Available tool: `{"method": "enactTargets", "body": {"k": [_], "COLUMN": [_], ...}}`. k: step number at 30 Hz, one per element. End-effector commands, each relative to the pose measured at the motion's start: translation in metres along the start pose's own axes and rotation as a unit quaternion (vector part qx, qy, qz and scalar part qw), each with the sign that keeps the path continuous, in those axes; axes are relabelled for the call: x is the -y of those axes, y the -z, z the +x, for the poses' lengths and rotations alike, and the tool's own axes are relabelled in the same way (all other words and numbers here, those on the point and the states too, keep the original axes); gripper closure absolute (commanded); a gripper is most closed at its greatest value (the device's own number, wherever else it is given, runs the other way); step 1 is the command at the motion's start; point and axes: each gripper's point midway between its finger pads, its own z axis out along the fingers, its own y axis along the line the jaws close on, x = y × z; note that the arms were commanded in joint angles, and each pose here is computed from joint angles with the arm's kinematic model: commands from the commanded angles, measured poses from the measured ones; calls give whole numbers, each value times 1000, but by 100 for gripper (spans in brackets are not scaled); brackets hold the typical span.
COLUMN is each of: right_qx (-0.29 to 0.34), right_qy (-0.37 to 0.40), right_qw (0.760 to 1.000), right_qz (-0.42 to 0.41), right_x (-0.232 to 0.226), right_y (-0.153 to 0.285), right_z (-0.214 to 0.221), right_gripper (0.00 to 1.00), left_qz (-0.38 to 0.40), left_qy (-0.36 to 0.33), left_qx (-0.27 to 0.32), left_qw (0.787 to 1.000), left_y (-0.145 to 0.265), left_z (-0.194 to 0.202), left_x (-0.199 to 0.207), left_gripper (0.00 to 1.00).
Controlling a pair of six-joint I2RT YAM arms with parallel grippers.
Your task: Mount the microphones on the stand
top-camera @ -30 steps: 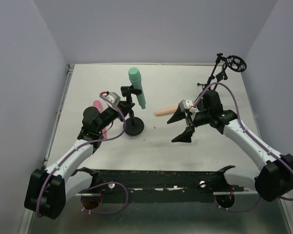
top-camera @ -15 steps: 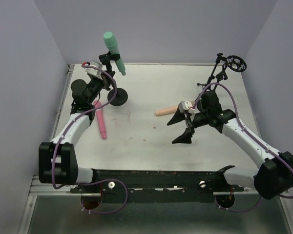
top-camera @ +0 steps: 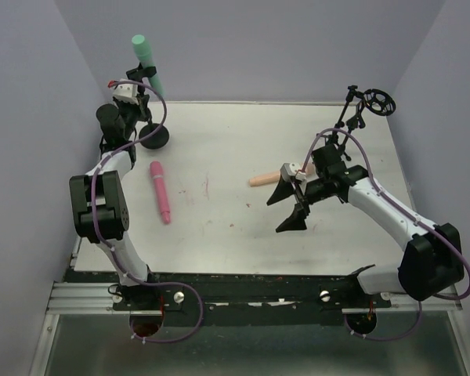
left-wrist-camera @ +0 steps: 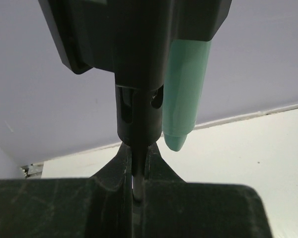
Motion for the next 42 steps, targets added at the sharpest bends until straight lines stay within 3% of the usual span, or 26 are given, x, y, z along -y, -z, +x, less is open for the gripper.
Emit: {"method": "enactTargets", "body": {"k": [1,10,16,27,38,42], "right_qx": [3,-4,-7,-9,-20,-18], "right_qy": [-1,-17,-16,-10,10,20], "right_qw": [1000,999,1000,1000,1000,1000], "right_qz": [-21,-27,-21,-7,10,13], "right_x": [-4,-2,0,1,3,1], "right_y": [1,-1,-1,0,3,5], "right_z": [-1,7,9,8,8,4], "right_gripper": [0,0,0,0,0,0], "left_qz": [-39,-49,-48,-49,-126,-151], "left_qy": [-47,-28,-22,-8,24,43], "left_qx": [81,54,34,27,38,40], "left_qw": [995,997,998,998,991,987], "left_y": [-18,-24,-14,14,86,118], "left_z": [-50,-12,10,15,8,-3], "left_x": [-40,-53,-51,-43,-33,-23], "left_gripper": [100,100,95,47,12,5]}}
